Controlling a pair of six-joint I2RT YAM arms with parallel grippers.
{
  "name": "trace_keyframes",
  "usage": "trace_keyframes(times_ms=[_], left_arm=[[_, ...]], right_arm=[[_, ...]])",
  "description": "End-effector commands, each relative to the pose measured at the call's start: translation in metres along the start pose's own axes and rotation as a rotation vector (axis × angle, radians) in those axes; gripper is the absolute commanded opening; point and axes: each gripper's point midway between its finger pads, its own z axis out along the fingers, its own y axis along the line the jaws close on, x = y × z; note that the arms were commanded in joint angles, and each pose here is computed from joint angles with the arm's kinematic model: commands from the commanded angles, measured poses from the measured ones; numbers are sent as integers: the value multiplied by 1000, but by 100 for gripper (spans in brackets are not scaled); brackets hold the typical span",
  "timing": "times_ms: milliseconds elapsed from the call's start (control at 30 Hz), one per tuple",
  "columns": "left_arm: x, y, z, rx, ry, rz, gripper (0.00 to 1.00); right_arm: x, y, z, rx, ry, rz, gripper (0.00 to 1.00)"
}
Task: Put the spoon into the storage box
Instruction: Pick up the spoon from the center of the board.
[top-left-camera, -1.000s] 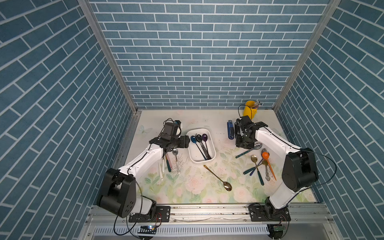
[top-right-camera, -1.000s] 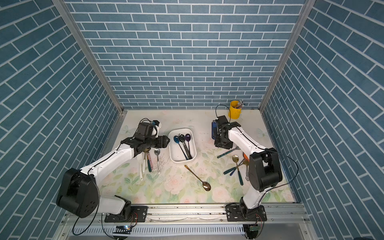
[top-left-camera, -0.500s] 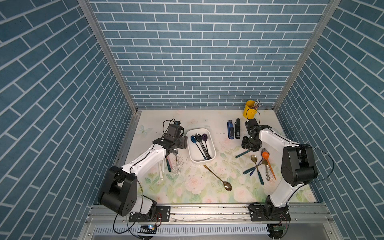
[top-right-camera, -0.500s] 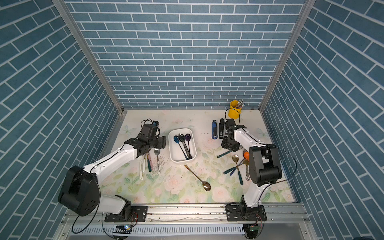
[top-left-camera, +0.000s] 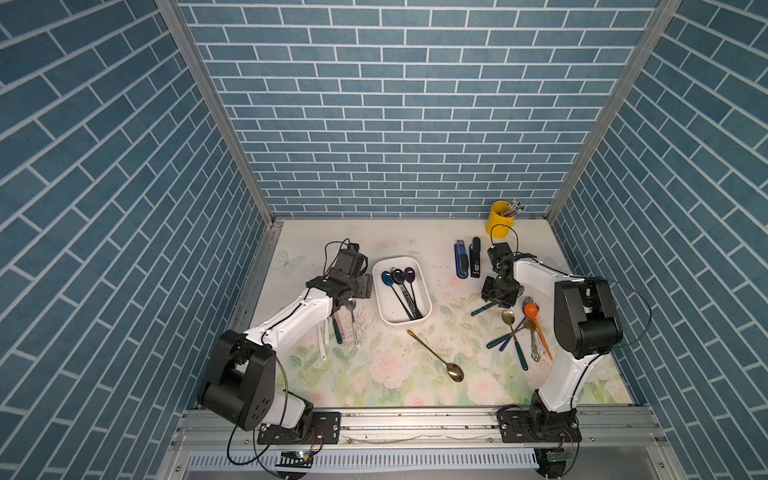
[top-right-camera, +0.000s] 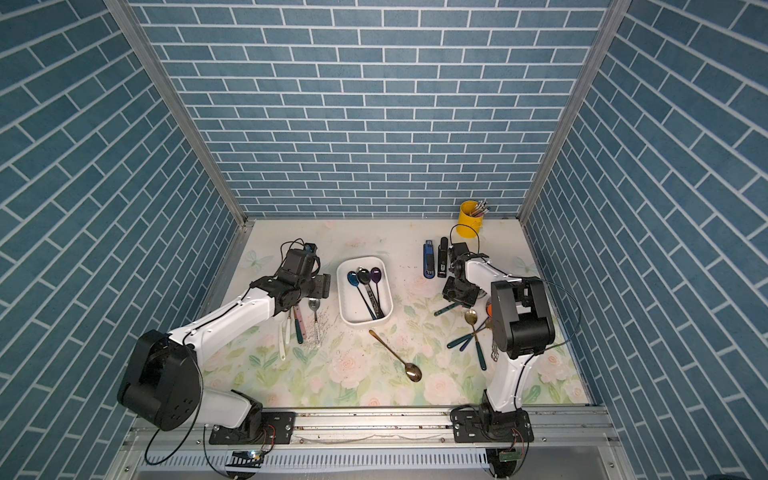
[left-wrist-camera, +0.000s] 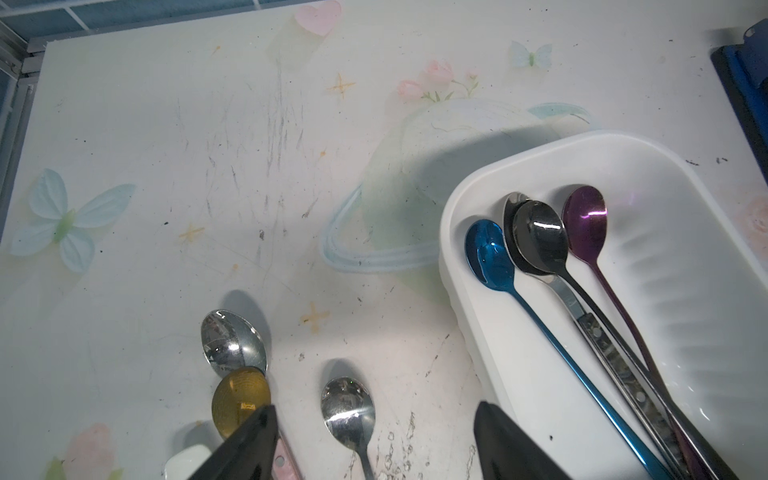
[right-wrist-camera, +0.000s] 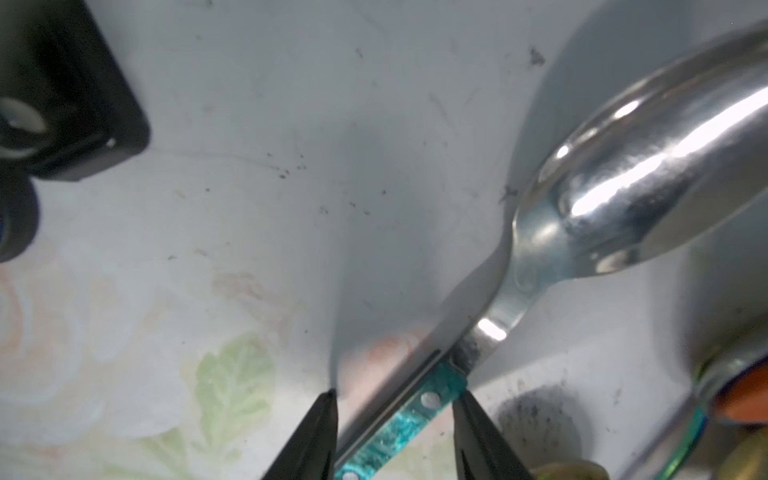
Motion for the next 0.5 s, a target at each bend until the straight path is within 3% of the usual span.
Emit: trace_keyframes(times_ms=[0, 467], left_arm=[[4, 2, 2, -19, 24, 15, 80], [6, 3, 3, -30, 50, 14, 80]], right_arm=[[5, -6, 13, 21, 19, 37, 48], [20, -14, 28, 21, 59, 33, 30]])
